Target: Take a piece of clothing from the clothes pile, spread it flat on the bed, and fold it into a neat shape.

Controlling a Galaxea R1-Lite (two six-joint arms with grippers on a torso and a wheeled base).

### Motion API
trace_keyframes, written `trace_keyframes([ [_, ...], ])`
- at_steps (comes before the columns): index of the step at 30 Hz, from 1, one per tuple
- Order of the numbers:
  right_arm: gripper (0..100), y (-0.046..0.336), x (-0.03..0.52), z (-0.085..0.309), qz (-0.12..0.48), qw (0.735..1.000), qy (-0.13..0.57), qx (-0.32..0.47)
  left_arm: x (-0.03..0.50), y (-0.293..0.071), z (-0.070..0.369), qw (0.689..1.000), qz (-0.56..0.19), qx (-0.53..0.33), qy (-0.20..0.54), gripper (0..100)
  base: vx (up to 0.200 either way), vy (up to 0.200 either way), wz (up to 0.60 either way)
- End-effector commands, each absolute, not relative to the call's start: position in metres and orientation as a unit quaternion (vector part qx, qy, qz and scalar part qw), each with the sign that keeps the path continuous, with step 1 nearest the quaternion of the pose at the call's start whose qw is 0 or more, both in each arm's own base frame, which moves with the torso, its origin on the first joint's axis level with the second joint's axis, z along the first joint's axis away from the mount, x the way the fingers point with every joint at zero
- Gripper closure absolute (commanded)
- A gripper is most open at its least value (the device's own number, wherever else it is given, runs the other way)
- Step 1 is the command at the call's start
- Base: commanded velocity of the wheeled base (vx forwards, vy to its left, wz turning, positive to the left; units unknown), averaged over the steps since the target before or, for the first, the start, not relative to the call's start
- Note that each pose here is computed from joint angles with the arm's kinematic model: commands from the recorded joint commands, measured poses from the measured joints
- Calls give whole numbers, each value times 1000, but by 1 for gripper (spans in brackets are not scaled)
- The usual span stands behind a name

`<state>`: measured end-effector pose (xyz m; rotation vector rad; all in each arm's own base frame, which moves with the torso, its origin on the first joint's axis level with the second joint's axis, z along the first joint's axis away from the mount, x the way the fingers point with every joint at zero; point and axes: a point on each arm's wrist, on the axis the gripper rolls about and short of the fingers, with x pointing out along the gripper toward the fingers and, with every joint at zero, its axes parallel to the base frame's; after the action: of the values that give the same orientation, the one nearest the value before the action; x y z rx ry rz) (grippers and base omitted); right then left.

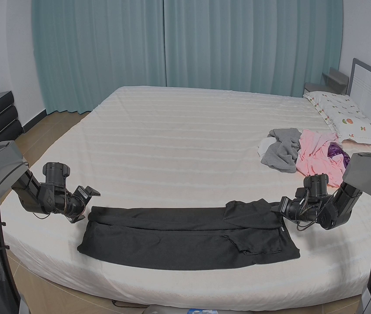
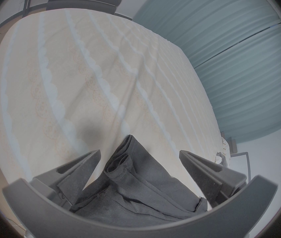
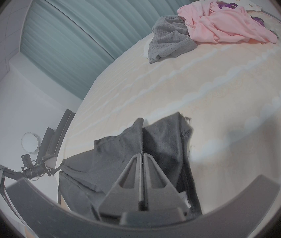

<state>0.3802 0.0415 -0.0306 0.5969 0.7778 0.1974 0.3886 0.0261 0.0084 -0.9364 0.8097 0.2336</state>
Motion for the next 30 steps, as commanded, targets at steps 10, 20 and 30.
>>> trace_keyframes([
  [10,100,39,358,-29,96,875,391,267,379,23,18,809,107,-436,380,0,0,0,0],
  [20,0,38,348,-22,96,875,394,265,359,11,17,818,90,-394,409,0,0,0,0],
  [30,0,42,335,-1,84,872,388,286,363,9,9,826,108,-375,407,0,0,0,0],
])
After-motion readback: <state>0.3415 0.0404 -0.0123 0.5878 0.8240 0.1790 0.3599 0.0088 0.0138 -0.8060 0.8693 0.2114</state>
